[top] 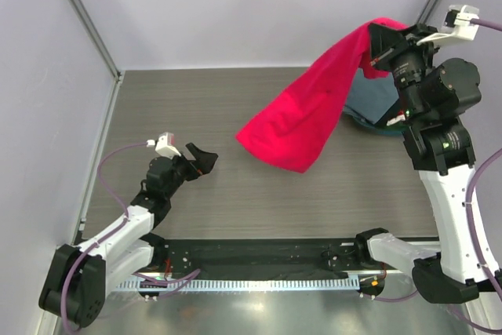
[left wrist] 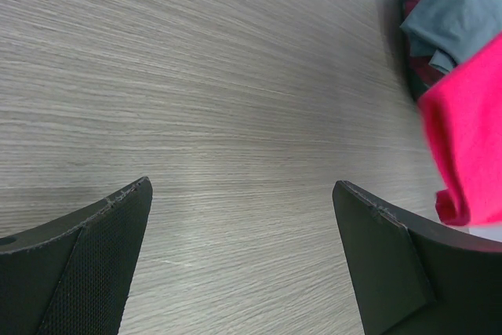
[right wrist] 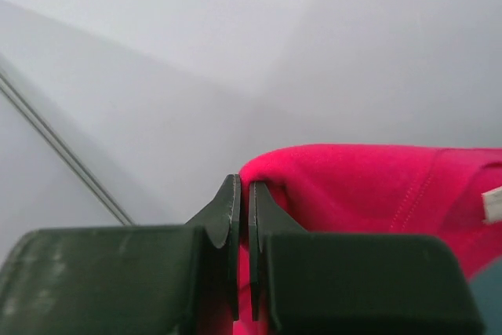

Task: Fold and stack the t-shirts
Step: Move the tshirt to the center of the board

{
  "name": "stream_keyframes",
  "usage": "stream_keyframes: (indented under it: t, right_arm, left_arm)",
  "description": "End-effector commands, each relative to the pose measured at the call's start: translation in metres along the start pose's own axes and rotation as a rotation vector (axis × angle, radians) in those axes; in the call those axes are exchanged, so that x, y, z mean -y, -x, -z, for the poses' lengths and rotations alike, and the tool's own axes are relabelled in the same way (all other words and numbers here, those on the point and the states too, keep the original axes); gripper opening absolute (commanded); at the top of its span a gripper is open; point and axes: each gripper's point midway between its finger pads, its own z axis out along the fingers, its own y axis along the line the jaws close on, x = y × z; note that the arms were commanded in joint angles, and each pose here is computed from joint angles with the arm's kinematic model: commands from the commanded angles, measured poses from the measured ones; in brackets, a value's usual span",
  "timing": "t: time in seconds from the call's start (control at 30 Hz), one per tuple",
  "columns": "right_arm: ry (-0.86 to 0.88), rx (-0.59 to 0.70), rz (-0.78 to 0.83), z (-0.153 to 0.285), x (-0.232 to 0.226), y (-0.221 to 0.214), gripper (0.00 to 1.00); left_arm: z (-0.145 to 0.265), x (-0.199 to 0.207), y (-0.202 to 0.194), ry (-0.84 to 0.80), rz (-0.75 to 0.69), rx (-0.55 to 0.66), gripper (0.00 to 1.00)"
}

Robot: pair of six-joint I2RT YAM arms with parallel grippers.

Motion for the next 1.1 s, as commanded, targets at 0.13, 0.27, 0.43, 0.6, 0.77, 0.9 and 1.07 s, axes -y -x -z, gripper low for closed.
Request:
stream_keyframes:
  t: [0.13,0.27,0.43,0.6,0.77,0.9,1.07]
  right_arm:
    - [-0.016,-0.228,0.021,-0.01,0.018,-0.08,0.01]
    - [-0.021,-0.315,0.014,-0.004,0.03,-0.124,0.01]
    - [-0.033,-0.337,0.008,-0.001,0.036,-0.135,0.01]
    - [-0.061,-0.356,0.013,-0.002,0.042,-0.144,0.01]
    - [-0.125,-0.347,0.023,-0.003,0.054,-0.145,0.01]
    - [-0.143,-0.34,0.028,-0.001,0.057,-0.142,0.01]
    - [-0.158,-0.309,0.04,0.007,0.059,-0.131,0.01]
  left_arm:
    - [0.001,0.026,0.024,-0.083,-0.029,0.069,0.98]
    - [0.001,0.03,0.022,-0.099,-0.041,0.058,0.98]
    - [-0.002,0.054,0.01,-0.163,-0.13,0.012,0.98]
    - [0.0,0.112,-0.036,-0.289,-0.253,-0.109,0.93]
    - [-0.021,0.157,-0.085,-0.295,-0.393,-0.254,0.79]
    - [-0.046,0.165,-0.127,-0.201,-0.409,-0.42,0.66]
    - [-0.086,0.17,-0.165,-0.134,-0.379,-0.537,0.5]
